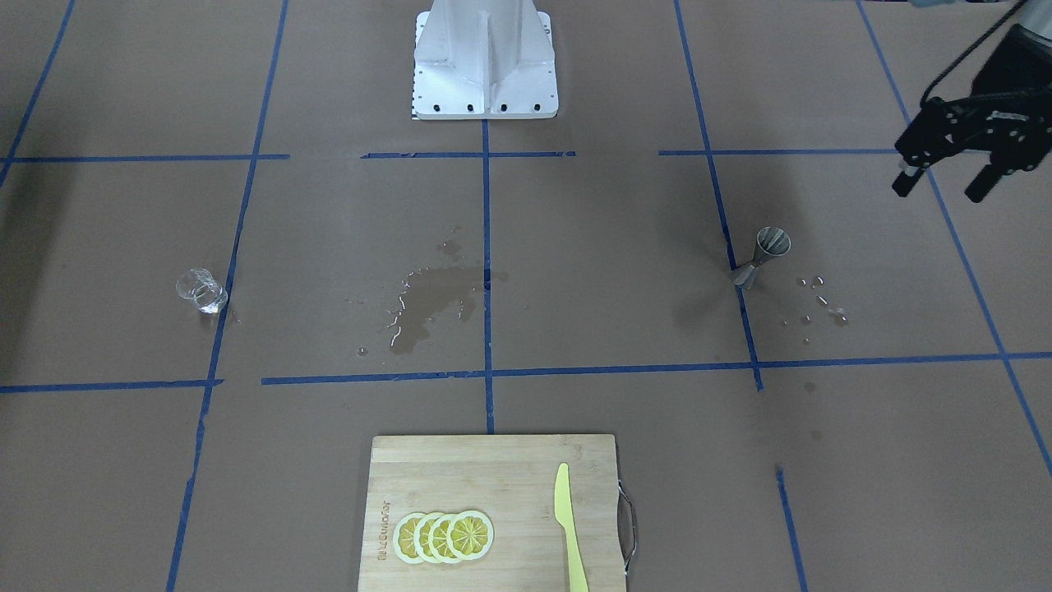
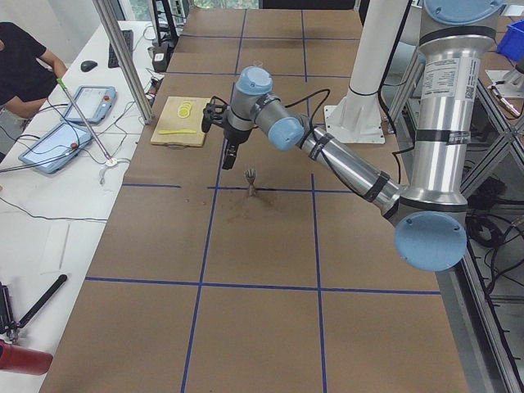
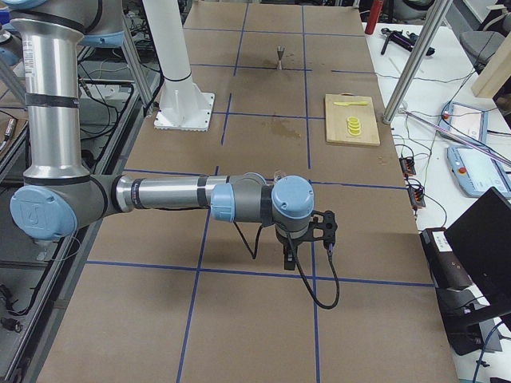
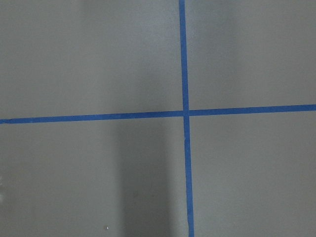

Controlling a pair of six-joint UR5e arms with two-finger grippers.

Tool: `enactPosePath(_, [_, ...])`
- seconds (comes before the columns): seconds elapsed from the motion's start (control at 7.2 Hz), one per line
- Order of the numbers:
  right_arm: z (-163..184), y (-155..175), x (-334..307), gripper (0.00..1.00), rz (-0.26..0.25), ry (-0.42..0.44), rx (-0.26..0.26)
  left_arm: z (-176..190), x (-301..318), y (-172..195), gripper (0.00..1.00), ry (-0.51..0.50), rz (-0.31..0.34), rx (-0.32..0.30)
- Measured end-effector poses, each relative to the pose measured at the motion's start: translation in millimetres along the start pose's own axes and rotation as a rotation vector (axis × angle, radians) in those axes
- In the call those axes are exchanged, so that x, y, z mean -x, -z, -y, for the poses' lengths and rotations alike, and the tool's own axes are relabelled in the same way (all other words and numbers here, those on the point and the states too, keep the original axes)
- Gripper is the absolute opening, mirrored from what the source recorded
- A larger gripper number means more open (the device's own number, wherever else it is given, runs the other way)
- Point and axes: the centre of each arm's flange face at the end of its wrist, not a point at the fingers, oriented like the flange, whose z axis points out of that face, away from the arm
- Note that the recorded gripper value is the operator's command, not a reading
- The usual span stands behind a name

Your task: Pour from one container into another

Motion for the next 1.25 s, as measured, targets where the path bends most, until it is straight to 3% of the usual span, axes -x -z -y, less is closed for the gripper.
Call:
enactPosePath(0.42, [5,-2,30,1.0,0.047,0.029,-0.001,-103,-60,-55,1.0,0.087,0.016,-0.081])
enactPosePath(0.83, [18,23,147,1.0,0.057,-0.067,-0.05,-183,-66,-92,1.0,0.113,0.032,-0.189])
enactPosePath(1.25, [-24,-1,283,1.0,-0.064,-0.118,-0.113,-230,-74,-130,1.0,0.131,0.071,-0.349])
